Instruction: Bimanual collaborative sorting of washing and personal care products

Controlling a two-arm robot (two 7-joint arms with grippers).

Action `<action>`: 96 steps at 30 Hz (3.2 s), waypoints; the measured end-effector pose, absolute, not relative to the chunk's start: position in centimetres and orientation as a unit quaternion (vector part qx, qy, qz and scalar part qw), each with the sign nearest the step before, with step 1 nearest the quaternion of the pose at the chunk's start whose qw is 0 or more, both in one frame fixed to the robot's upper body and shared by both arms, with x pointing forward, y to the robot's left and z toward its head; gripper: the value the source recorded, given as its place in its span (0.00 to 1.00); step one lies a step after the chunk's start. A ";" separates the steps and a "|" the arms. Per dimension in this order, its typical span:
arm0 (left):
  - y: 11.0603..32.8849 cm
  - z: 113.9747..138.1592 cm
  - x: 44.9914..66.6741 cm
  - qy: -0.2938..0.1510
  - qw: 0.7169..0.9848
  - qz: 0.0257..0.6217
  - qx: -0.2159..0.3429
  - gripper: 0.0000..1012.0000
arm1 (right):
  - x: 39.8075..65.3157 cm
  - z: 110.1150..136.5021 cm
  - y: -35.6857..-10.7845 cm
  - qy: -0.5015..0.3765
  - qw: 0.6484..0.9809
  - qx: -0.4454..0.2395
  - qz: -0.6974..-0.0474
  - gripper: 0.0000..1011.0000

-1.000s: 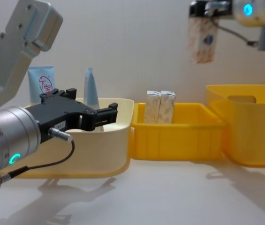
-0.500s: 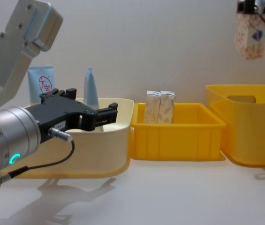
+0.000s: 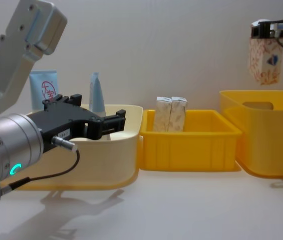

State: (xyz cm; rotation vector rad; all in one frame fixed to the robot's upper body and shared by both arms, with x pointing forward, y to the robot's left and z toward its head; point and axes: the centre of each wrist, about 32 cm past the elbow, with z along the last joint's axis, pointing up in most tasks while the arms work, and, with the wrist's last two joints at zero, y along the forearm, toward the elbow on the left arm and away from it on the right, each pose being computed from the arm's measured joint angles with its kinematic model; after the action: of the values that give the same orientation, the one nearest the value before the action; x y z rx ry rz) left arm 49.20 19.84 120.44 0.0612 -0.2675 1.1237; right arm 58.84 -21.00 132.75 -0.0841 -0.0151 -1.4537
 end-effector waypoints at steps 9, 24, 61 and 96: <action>19.8 120.4 49.2 -0.126 0.837 0.531 0.029 0.99 | 59.5 132.5 -20.8 -0.006 0.732 -0.042 -0.680 0.42; 19.8 120.4 49.2 -0.126 0.837 0.531 0.029 0.99 | 59.5 132.5 -21.2 0.002 0.715 -0.045 -0.698 0.42; 19.8 120.4 49.2 -0.126 0.837 0.531 0.029 0.99 | 59.4 132.4 -21.3 0.005 0.708 -0.047 -0.705 0.83; 19.9 123.1 52.5 -0.123 0.836 0.529 0.078 0.99 | 59.4 132.4 -21.3 0.005 0.708 -0.047 -0.705 0.99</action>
State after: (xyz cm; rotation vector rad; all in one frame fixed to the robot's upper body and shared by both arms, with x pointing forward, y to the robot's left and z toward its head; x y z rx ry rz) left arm 52.49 19.90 123.10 0.1646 -0.2601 1.1196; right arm 59.43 -21.35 132.42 -0.1040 0.0107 -1.5662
